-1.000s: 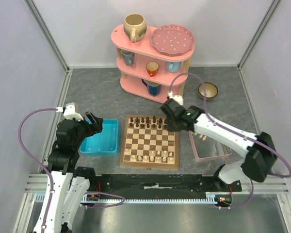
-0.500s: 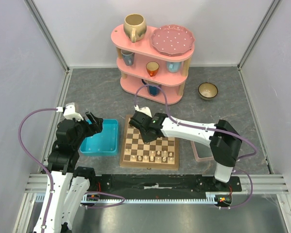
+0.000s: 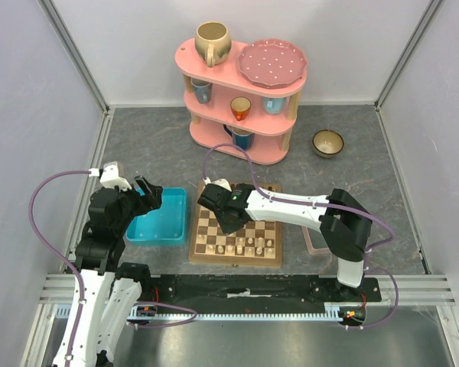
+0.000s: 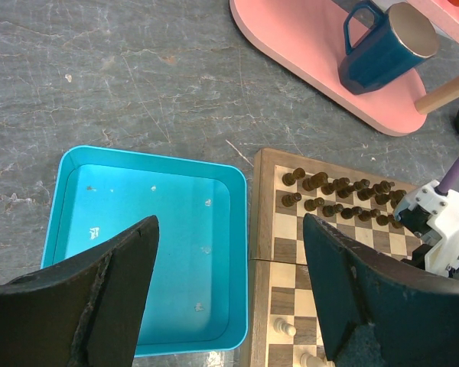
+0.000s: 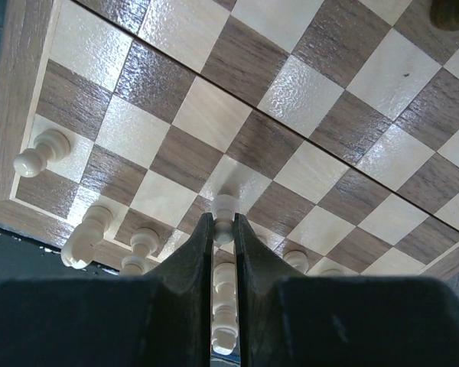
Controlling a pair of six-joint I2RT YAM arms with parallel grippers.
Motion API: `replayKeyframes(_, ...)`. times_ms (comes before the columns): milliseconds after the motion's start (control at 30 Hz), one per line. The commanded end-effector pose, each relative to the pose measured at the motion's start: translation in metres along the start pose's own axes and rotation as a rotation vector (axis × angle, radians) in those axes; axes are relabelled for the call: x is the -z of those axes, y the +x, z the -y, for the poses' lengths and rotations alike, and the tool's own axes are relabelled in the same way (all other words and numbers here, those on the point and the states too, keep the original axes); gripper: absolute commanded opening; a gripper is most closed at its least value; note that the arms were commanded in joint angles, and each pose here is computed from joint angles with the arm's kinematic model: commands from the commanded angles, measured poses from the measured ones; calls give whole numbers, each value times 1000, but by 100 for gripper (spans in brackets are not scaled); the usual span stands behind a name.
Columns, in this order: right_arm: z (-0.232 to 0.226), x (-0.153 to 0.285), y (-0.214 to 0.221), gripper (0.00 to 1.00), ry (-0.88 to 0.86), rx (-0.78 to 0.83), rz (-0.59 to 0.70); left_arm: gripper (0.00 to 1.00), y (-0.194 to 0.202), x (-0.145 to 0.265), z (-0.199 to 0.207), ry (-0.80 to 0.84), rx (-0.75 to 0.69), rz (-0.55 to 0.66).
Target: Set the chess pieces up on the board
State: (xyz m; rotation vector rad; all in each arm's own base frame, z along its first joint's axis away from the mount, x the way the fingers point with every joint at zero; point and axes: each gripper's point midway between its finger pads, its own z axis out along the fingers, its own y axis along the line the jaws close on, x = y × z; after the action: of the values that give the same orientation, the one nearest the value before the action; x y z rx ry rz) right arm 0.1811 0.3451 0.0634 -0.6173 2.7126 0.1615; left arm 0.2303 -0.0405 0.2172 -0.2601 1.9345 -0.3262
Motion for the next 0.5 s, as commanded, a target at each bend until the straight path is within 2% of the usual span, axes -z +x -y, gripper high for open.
replayKeyframes(0,-9,6,-1,8,-31,26,-6,82,-9,-1,6,33,-15,41)
replayKeyframes(467,-10,4,13,8,-41,53,-48,82,-9,-2,6,34,-17,39)
